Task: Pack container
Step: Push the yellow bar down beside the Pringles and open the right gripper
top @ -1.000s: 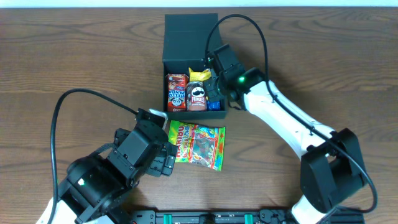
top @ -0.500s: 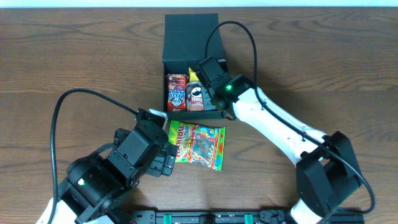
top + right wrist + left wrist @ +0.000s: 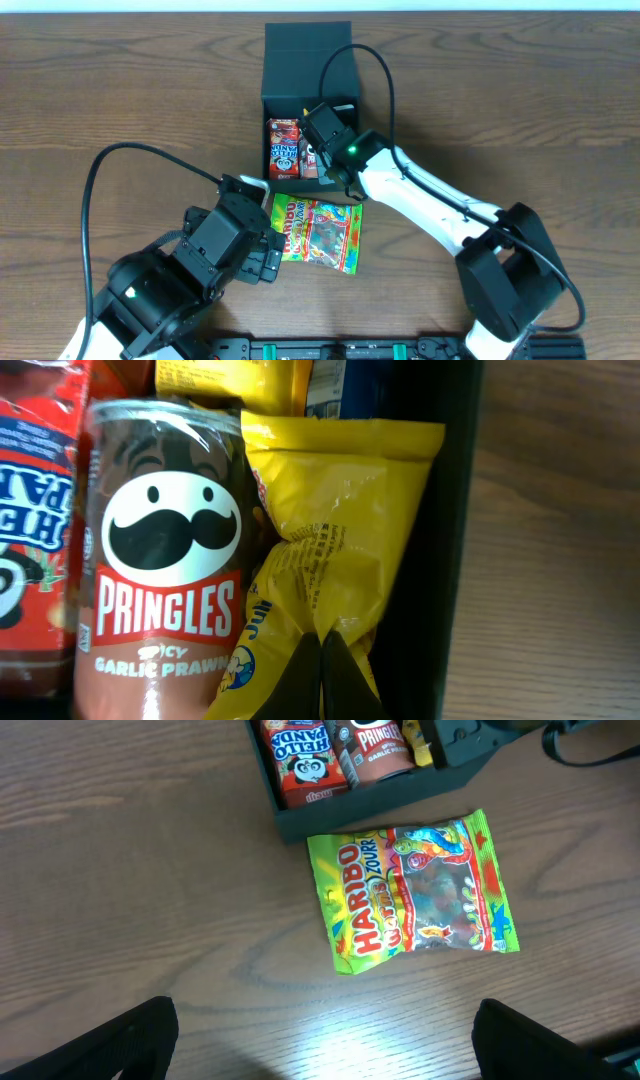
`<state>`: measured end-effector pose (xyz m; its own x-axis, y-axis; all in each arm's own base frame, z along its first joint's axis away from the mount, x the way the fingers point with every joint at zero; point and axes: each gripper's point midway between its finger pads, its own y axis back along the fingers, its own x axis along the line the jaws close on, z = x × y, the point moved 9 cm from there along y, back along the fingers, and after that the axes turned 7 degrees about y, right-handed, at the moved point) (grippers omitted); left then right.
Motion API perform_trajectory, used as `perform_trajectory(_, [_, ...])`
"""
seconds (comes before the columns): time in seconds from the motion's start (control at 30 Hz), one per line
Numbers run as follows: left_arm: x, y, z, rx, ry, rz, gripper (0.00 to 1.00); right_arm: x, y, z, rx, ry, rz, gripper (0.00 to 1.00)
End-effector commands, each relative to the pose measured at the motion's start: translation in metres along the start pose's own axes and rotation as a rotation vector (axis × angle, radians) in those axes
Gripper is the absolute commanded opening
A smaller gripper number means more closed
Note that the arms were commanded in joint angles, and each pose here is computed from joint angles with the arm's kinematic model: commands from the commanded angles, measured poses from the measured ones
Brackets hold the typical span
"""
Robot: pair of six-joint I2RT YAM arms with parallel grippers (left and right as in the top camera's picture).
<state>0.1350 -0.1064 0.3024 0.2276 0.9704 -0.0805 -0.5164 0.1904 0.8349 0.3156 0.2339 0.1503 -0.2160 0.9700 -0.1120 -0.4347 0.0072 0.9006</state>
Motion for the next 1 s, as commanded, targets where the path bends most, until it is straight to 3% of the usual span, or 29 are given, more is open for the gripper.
perform_trajectory(0.0, [0.002,-0.001,0.001,-0.005,-0.009,0.018,0.95,0.005,-0.01,-0.009,0.03,0.002,-0.023,0.02])
perform_trajectory(0.6, [0.002,-0.001,0.001,-0.005,-0.009,0.018,0.95,-0.007,-0.012,-0.018,0.044,0.039,-0.155,0.02])
perform_trajectory(0.63, [0.002,-0.001,0.001,-0.005,-0.009,0.018,0.95,-0.007,-0.012,-0.018,0.043,0.038,-0.155,0.03])
perform_trajectory(0.7, [0.002,-0.001,0.001,-0.005,-0.009,0.018,0.95,-0.007,-0.012,-0.017,0.037,0.038,-0.152,0.28])
perform_trajectory(0.73, [0.002,-0.001,0.001,-0.005,-0.009,0.018,0.95,-0.007,-0.01,-0.015,0.024,0.041,-0.146,0.31])
perform_trajectory(0.97, [0.002,-0.001,0.001,-0.005,-0.009,0.018,0.95,-0.014,0.034,0.002,-0.099,0.033,-0.094,0.33])
